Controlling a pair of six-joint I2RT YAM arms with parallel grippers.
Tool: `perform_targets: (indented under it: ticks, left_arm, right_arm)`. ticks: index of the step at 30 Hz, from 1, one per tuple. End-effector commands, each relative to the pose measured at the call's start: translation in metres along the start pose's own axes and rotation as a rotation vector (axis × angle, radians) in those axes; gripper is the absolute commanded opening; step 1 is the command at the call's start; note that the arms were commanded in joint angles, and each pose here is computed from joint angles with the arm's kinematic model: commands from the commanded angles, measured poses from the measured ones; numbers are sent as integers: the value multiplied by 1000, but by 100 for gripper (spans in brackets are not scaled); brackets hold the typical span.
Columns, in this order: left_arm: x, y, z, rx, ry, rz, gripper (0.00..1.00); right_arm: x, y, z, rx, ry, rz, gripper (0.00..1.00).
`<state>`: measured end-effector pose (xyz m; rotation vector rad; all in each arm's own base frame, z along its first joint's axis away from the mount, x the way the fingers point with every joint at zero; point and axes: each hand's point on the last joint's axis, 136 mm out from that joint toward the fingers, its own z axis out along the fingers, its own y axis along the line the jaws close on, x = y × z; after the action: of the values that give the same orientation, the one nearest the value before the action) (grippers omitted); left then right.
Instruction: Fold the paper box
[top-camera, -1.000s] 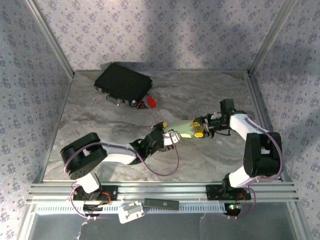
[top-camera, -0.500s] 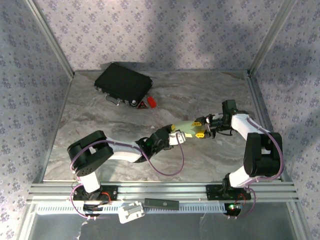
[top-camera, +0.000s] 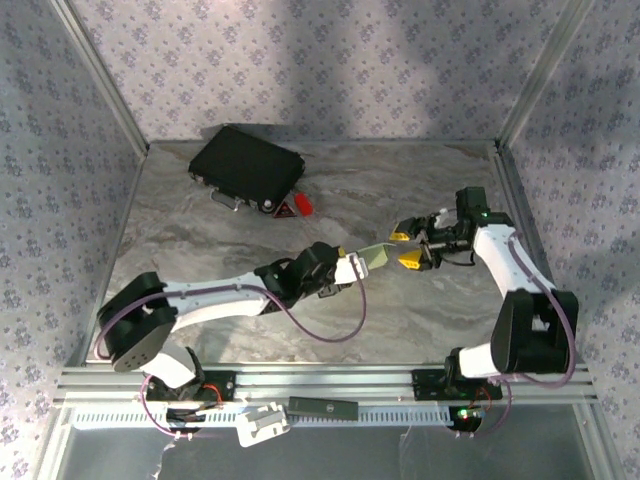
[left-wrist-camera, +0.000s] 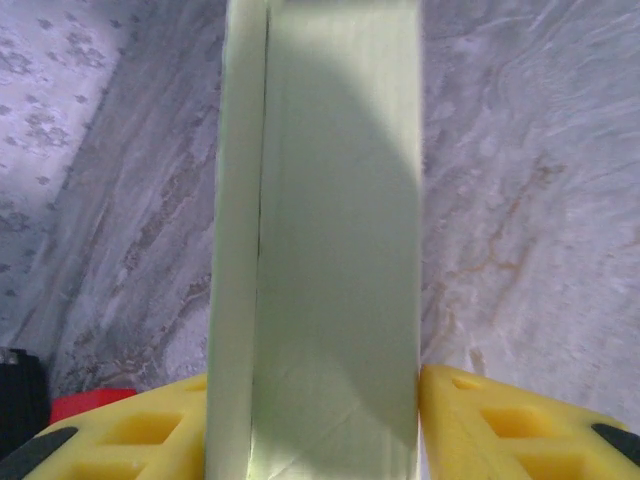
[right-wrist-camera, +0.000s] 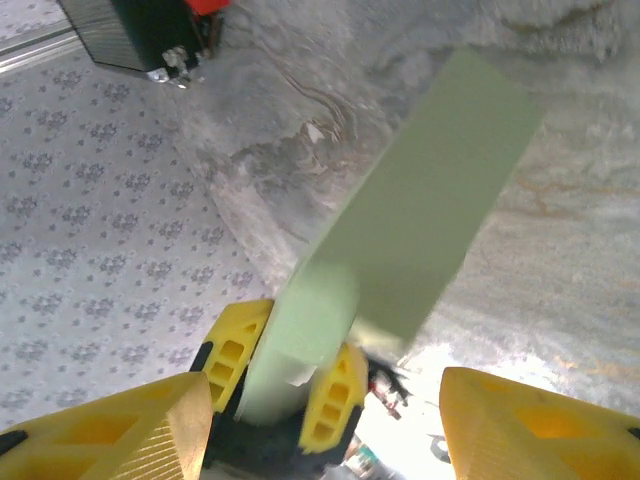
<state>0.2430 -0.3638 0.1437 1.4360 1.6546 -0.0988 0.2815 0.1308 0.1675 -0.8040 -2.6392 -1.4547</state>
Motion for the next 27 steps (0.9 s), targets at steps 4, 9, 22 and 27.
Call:
perform_targets:
  ticks: [4,9,22,27]
  left_arm:
    - [35,-13,-43,222,303,-56,42]
    - [52,-4,-44,221,379,-130,41]
    - [66,-5,-41,203,318,-201,52]
    - [62,1,-47,177,302,-205,57]
  right_arm:
    - [-5,-11,-17,108,-171,-167,59]
    - [-16,-16,-13,229,-390,-432,50]
    - [12,8,40,297,-338,-906,53]
    - [18,10,47,324,-311,-985,51]
